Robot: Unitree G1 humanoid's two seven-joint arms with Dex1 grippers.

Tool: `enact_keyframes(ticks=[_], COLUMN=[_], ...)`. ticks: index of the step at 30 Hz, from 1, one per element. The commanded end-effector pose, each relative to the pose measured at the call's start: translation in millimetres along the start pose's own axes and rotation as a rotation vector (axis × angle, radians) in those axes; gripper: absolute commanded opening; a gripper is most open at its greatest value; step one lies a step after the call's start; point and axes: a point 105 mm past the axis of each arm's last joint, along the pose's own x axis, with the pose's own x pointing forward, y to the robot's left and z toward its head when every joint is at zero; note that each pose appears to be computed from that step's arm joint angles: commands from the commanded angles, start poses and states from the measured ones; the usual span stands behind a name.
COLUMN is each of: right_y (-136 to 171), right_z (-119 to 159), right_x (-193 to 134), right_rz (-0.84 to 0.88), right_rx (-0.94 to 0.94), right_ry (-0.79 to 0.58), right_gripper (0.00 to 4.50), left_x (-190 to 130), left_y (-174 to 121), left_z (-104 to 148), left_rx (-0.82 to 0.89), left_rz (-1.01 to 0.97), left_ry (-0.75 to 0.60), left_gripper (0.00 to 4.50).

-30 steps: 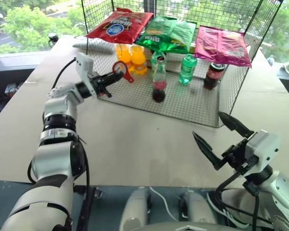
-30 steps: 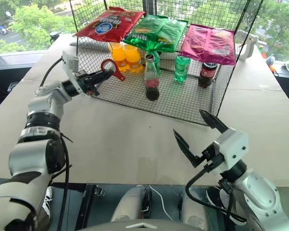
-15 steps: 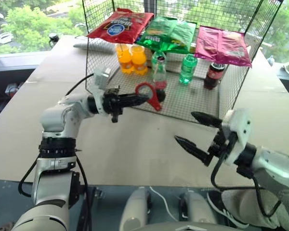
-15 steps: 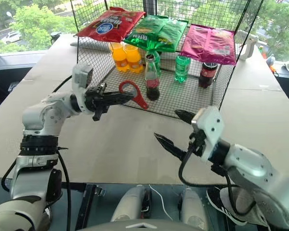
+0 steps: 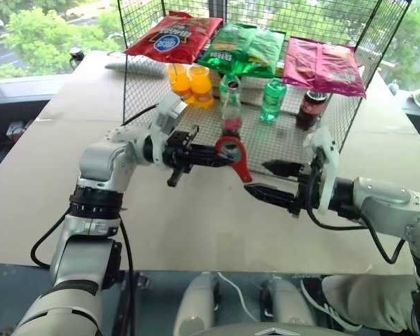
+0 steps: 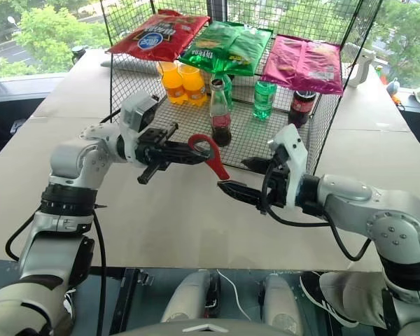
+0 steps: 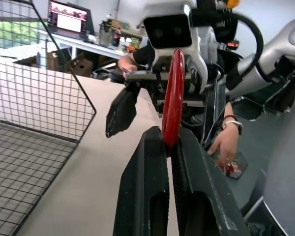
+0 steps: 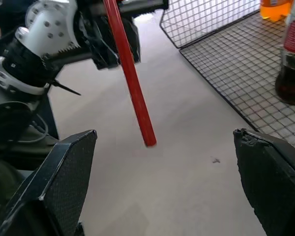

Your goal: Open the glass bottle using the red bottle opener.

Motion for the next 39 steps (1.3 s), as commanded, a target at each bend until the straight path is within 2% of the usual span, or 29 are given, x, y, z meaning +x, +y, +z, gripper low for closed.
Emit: enact_keyframes(ticks=[1, 8, 19, 23, 27, 28, 30, 39], right_y=[14.4, 17.3, 4.9, 6.6, 5.8, 4.0, -0.3, -7.3], right_z=[11.9, 8.3, 3.8, 0.1, -4.1, -5.4, -7.8, -9.8], right_x=[4.4, 11.7, 25.3, 32.9, 38.9, 40.3, 41.7, 36.8], right_rz=[0.086, 0.115, 0.097, 0.109, 0.107, 0.098, 0.078, 0.057], right_rx=[0.012, 0.031, 0.04, 0.045, 0.051, 0.056, 0.062, 0.047], right_ry=[-0.01, 0.045, 0.07, 0.079, 0.082, 0.084, 0.083, 0.087], right_gripper=[4.5, 4.5, 4.5, 3.26, 1.28, 1.05, 0.12, 0.04], left_x=[-1.3, 2.3, 7.1, 8.8, 10.0, 10.4, 11.0, 9.5], left_y=[0.6, 1.3, -0.2, 1.0, 1.6, 1.7, 2.6, 5.4], left_z=[9.1, 11.4, 11.7, 10.5, 9.5, 9.2, 8.6, 4.3], left_rx=[0.077, 0.093, 0.098, 0.1, 0.102, 0.103, 0.106, 0.092], left_rz=[-0.019, -0.05, -0.081, -0.082, -0.083, -0.084, -0.081, -0.065], left_ry=[0.032, 0.032, 0.036, 0.037, 0.037, 0.037, 0.037, 0.046], left_gripper=[0.05, 0.05, 0.05, 0.0, 0.0, 0.0, 0.0, 0.0])
